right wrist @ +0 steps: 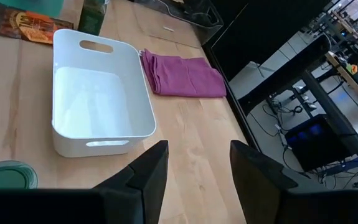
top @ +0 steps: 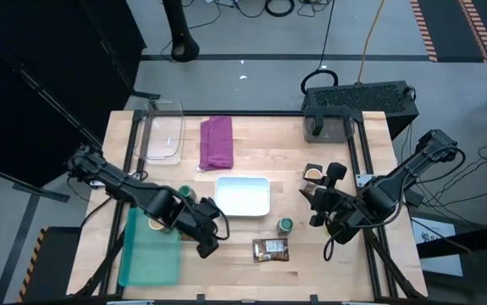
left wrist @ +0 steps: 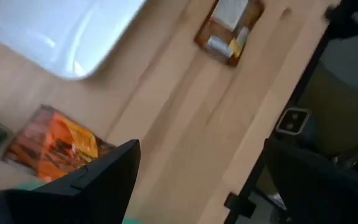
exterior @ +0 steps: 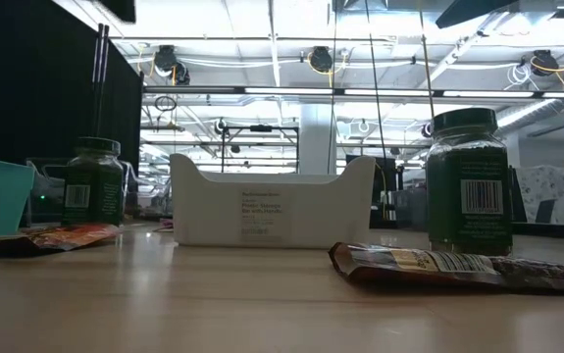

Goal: Sort spices by type
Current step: Put the left orange seasoning bag into the transparent bin

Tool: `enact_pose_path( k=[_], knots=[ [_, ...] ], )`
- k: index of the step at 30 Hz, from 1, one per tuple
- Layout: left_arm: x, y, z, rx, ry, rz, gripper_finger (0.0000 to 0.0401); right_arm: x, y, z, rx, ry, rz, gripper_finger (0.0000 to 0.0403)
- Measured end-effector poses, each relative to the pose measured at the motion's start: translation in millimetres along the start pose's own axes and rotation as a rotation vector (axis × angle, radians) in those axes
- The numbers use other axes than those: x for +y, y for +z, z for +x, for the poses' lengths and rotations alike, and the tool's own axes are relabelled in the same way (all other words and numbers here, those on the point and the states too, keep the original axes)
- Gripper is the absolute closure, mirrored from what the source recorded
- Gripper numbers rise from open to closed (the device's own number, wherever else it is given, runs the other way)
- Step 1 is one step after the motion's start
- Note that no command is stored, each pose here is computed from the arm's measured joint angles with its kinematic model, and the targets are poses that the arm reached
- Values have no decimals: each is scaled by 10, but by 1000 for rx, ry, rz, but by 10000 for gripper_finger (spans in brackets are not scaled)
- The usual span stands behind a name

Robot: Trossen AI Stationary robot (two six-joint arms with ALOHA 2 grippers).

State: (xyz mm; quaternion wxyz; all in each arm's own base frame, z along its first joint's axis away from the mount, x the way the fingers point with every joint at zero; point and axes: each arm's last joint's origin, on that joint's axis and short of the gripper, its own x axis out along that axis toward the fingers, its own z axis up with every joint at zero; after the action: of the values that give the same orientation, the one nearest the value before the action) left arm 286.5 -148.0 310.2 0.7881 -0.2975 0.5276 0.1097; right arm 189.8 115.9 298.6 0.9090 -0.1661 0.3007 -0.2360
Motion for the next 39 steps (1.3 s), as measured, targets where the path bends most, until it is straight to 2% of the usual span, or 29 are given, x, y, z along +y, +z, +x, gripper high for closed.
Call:
enact_pose_path(
  k=[5,8,11,15,18,23,31,39],
  knots=[
    [-64,-45,192,47,21,23,57,-2,0,-1,0,-1,-1,248],
    [-143,-112,327,110,-4,47,57,-3,-1,1,2,-1,-8,248],
    [-211,-270,415,143,17,172,57,-5,-2,2,3,-2,-11,248],
    [-216,-456,505,105,155,347,57,-6,-5,2,4,-3,-14,248],
    [-188,-519,619,84,270,418,57,-11,-13,2,9,-6,-24,248],
    [-150,-523,931,133,369,515,57,-19,-17,9,15,-11,-28,248],
    [-12,-501,1270,238,515,559,57,-19,-17,9,15,-11,-29,248],
    [104,-609,1394,317,549,589,57,-20,-19,9,16,-12,-30,248]
  ],
)
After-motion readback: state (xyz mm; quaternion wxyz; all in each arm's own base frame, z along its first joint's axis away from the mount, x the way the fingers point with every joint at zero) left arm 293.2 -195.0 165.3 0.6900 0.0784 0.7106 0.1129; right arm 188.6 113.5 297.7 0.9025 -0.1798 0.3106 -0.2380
